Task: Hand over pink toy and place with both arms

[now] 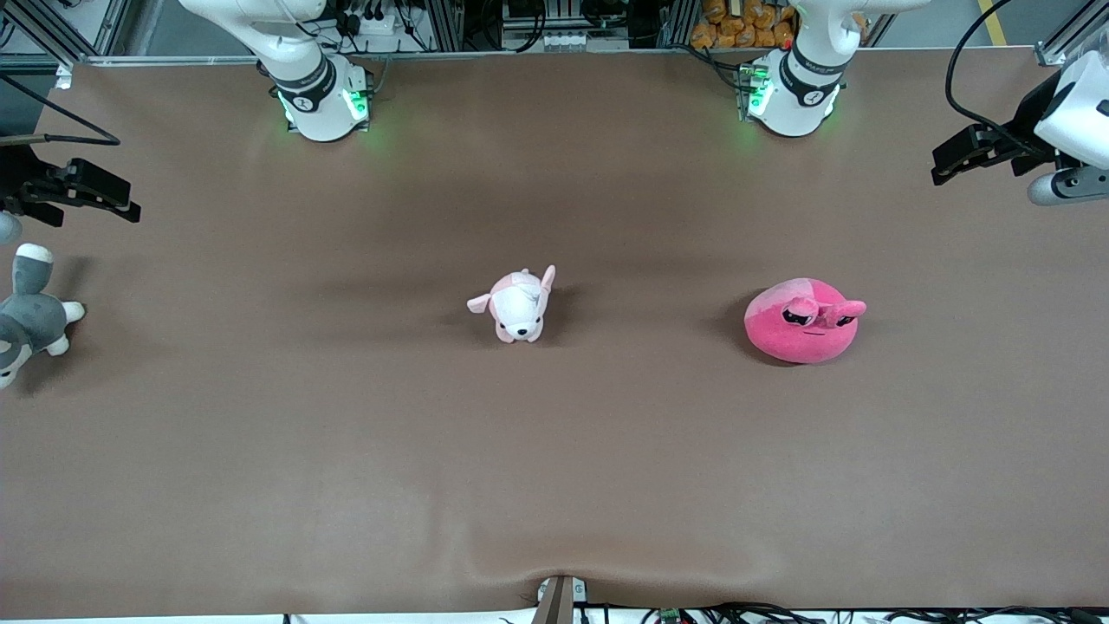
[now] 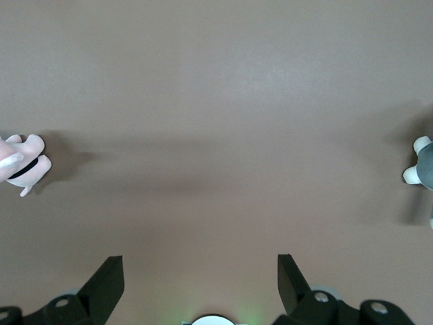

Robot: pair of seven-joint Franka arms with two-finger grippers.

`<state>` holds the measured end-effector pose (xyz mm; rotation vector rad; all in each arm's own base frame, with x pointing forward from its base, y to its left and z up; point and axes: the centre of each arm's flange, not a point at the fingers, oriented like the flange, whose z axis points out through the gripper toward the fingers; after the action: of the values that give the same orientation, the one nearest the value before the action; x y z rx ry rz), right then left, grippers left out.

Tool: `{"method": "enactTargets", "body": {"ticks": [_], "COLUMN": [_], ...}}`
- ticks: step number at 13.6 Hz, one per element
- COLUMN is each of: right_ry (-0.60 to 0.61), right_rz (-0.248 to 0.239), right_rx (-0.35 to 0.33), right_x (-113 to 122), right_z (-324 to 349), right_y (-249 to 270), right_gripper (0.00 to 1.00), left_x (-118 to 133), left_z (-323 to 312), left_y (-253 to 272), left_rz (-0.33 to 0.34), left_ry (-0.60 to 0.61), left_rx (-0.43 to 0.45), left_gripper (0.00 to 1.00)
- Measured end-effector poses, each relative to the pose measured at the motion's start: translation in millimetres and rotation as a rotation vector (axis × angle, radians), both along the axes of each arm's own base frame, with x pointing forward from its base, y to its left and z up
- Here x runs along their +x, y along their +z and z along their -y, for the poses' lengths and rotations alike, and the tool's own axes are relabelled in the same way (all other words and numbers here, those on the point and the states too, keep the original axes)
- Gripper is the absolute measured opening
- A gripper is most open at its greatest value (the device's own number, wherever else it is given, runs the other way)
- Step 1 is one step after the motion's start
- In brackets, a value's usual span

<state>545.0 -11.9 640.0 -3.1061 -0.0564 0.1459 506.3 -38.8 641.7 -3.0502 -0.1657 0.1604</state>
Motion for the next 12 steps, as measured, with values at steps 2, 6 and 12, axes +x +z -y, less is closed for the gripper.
{"method": "enactTargets", "body": {"ticks": [2,6,12], "right_ry": [0.0,-0.005,-0.129], "right_rz": [0.003,0.003,-0.078], "right_rx": [0.0,0.0,0.174], "right_x": [0.3,0.4,23.2], "right_z": [0.0,2.6,57.0], "right_y": [0.3,0.3,-53.1], "right_gripper": [1.0,1.0,1.0], "left_x": [0.4,1.6,1.7], "left_z": [-6.3,-31.7,-77.1], "left_y": [0.0,0.2,-19.9], "left_rz": [0.0,0.002,-0.023], "left_ry": [0.013,0.066,0.245], "left_rx": [0.0,0.0,-0.06], "left_gripper": [1.0,1.0,1.0]}}
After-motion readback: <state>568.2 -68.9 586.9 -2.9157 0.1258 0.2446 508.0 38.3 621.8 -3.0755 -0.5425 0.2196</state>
